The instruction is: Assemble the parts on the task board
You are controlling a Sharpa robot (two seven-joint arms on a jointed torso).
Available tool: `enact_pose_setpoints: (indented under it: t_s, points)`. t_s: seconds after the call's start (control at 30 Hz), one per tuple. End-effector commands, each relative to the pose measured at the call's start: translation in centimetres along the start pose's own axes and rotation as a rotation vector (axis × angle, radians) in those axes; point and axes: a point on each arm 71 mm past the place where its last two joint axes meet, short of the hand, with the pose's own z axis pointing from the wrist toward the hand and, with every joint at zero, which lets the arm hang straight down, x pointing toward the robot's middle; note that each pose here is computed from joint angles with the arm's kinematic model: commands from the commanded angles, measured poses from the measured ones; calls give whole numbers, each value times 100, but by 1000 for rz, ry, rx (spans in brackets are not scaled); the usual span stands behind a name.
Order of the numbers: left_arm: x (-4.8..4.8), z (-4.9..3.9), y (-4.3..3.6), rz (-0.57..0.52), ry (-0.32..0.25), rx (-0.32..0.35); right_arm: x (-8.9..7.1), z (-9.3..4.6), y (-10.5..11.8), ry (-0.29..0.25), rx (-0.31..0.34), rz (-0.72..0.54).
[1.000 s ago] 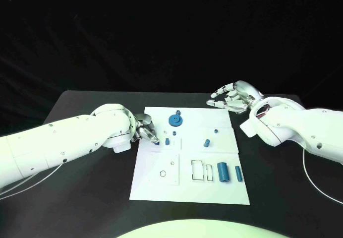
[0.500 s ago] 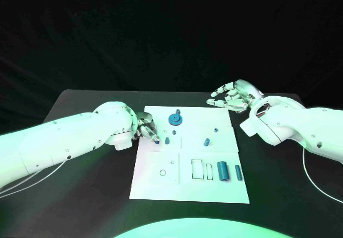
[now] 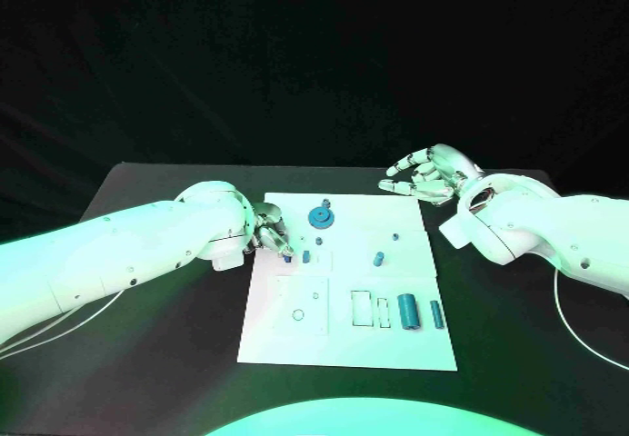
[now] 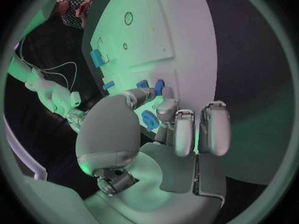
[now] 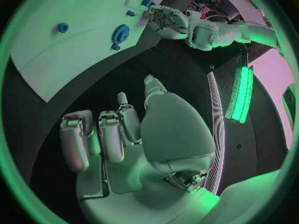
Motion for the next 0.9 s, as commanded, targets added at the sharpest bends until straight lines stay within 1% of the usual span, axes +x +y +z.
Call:
enact_pose_setpoints:
  t_s: [0.03, 0.27, 0.57, 0.9]
  points:
    - [112, 38, 2, 21, 55, -8, 13, -3, 12, 12, -13, -3]
    - [119, 36, 7, 21, 63, -8, 9, -5, 8, 10, -13, -3]
    - [100, 36, 54, 12, 54, -17, 2, -7, 4, 7, -12, -3]
    - [77, 43, 89, 3, 41, -25, -2, -7, 3, 4, -12, -3]
